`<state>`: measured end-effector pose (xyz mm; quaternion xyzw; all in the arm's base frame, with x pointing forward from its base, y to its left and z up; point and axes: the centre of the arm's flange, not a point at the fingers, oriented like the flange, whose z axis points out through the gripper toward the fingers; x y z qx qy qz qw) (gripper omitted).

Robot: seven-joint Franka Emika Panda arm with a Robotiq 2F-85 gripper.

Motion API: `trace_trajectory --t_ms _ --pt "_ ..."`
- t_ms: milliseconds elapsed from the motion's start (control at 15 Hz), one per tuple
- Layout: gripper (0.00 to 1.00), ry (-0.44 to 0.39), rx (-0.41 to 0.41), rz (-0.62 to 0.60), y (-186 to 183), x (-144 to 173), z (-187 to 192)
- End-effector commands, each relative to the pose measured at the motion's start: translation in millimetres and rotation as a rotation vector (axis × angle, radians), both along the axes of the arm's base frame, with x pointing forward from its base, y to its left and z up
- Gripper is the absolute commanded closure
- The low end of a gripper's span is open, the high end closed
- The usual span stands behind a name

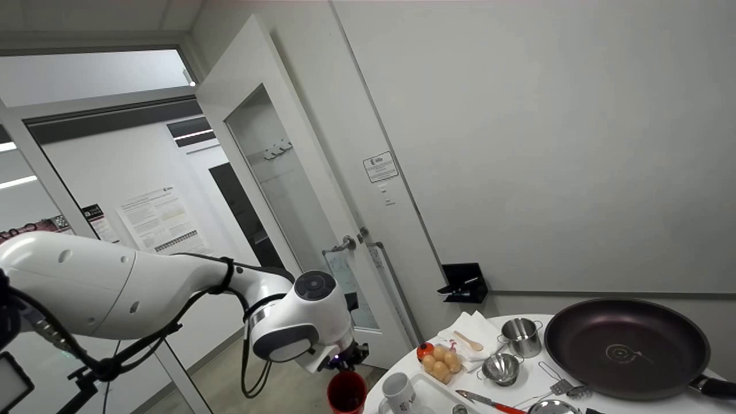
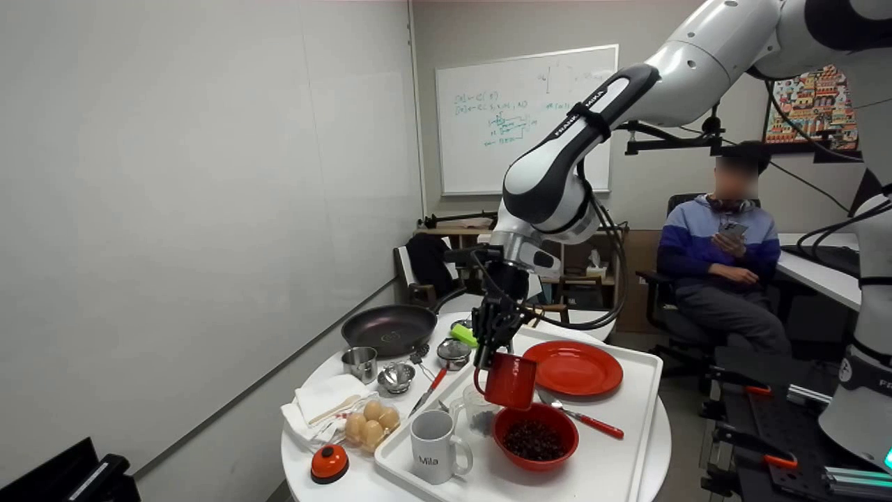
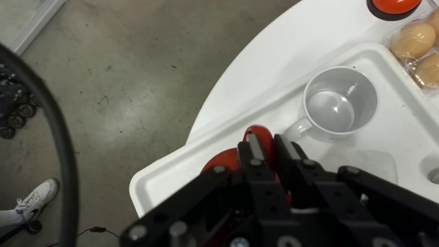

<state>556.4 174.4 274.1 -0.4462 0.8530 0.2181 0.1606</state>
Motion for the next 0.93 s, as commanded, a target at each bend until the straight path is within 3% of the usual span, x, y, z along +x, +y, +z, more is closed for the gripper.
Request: trace_trajectory --t_ms 0,467,867 --pt "0.91 0.036 0.116 0.059 -24 -12 -13" --pt "0.91 0.127 0.32 0.204 -52 -23 -40" --pt "0.91 0.215 0.435 0.303 -59 -23 -60"
